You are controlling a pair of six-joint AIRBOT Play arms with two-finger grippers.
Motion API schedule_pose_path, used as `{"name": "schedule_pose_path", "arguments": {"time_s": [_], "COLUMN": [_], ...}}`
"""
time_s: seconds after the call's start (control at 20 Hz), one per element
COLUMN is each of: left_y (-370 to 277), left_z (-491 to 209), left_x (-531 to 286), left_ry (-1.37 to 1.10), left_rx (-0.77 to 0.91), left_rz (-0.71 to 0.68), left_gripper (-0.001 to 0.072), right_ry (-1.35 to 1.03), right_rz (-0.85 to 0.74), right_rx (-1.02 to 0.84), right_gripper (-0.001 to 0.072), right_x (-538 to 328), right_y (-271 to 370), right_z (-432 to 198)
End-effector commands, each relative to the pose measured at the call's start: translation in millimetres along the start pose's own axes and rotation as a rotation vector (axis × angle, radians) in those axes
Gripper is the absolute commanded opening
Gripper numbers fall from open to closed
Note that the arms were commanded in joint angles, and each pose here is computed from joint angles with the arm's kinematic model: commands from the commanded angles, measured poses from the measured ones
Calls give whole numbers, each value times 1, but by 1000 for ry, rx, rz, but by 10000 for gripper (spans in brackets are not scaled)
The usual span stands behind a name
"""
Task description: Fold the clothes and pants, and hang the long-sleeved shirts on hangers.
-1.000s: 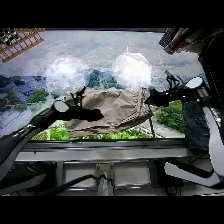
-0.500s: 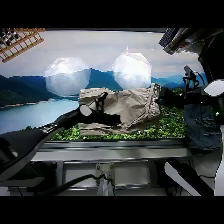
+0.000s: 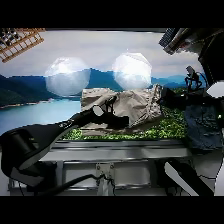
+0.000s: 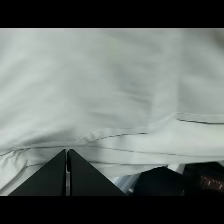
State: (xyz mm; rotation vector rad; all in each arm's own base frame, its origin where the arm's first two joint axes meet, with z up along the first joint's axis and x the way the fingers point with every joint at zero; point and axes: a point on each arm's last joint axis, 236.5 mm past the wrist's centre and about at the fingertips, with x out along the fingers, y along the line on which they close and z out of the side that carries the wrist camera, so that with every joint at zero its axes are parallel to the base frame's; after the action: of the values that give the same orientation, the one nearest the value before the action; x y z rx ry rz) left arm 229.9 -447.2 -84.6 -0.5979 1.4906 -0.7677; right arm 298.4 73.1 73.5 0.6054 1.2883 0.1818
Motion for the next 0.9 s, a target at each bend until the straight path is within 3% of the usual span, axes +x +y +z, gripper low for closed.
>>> {"name": "schedule_pose_path", "arguments": {"time_s": [0.0,0.85], "left_y": [4,25], "left_z": [-12,-6], "left_x": [14,20], "left_ry": [37,-6], "left_rx": [-33,-26], "left_rz": [4,93], "left_gripper": [3,2], "right_ry": [40,49], "right_rz": [8,55], "right_rx": [-24,-164], "right_gripper": [35,35], "right_x": [2,-19], "right_y": [8,76], "right_z": [-11,-25]}}
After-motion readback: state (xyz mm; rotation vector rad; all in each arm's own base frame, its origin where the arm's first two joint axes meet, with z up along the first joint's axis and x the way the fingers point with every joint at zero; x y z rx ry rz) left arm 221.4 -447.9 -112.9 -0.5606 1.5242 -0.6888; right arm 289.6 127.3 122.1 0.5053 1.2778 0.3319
